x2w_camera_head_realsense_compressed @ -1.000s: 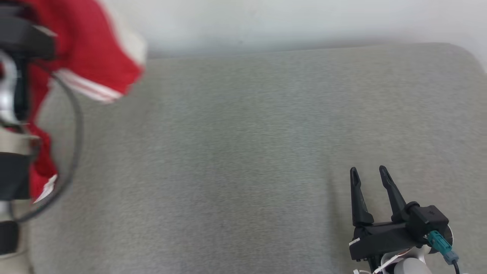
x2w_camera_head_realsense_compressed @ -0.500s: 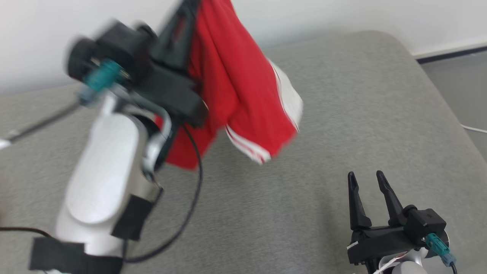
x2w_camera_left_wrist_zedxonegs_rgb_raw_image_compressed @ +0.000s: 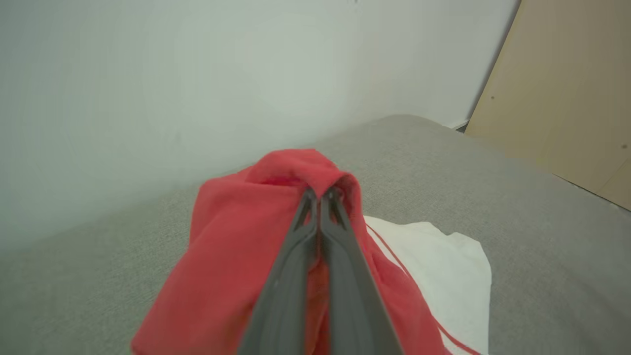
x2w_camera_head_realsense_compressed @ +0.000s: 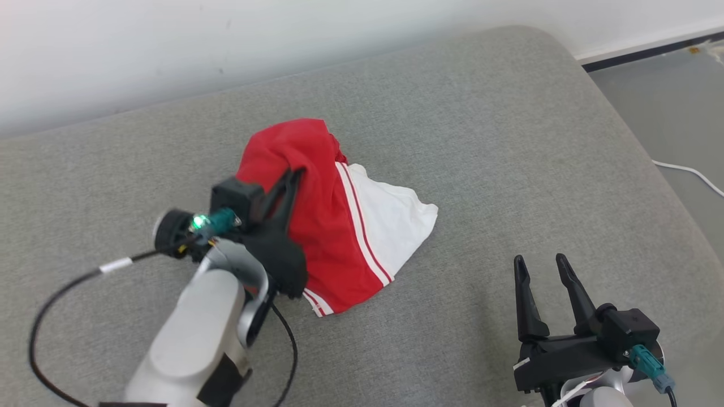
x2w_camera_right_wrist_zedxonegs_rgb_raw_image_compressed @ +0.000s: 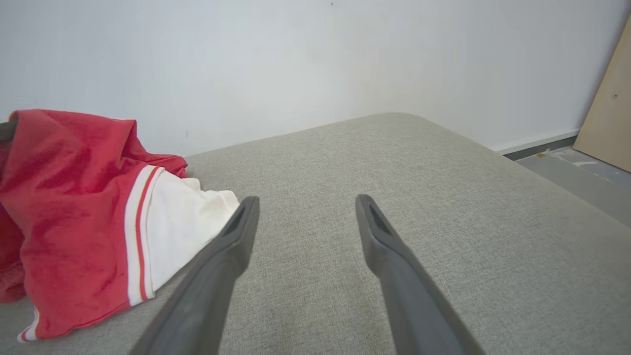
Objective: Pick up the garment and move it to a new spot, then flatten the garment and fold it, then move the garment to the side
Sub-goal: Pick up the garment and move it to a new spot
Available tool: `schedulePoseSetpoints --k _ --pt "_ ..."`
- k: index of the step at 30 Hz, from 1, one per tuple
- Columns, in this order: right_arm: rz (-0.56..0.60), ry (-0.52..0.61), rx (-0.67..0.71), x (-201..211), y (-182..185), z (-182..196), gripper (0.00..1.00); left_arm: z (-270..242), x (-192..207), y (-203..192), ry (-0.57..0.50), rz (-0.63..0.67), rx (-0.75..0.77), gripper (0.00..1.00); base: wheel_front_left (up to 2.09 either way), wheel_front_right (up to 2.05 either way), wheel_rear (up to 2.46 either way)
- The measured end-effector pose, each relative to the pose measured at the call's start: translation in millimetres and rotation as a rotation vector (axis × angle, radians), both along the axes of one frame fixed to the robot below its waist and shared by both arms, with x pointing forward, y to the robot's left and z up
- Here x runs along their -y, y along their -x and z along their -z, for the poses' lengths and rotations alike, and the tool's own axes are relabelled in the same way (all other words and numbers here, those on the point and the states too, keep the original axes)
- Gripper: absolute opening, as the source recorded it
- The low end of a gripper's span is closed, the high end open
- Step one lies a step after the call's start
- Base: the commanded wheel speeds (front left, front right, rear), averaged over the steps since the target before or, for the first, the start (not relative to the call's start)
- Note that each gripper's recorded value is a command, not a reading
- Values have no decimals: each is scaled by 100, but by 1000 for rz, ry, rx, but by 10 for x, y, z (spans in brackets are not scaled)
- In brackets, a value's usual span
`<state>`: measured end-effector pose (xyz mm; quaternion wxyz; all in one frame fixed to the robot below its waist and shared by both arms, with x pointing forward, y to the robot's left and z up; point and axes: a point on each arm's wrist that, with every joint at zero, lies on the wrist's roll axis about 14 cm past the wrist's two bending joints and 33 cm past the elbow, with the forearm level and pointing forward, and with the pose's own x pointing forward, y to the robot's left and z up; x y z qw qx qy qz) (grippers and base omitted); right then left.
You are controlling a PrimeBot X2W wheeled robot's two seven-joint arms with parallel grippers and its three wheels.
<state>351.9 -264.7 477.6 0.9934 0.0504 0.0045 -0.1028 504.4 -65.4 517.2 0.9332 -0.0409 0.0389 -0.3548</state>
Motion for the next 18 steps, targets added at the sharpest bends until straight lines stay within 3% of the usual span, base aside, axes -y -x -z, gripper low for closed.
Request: schedulePoseSetpoints --k 1,2,10,18 --pt "-4 -1 0 -14 -7 2 100 50 -6 19 -6 -1 -7 85 0 0 0" --pt "-7 -1 1 -22 -15 1 100 83 -9 41 -9 -1 -10 100 0 0 0" --pt "-41 -3 17 -128 -70 -35 100 -531 -19 70 127 -8 143 100 0 0 0" --pt "-95 -7 44 -305 -123 -103 100 -1035 -639 10 167 -157 298 100 0 0 0"
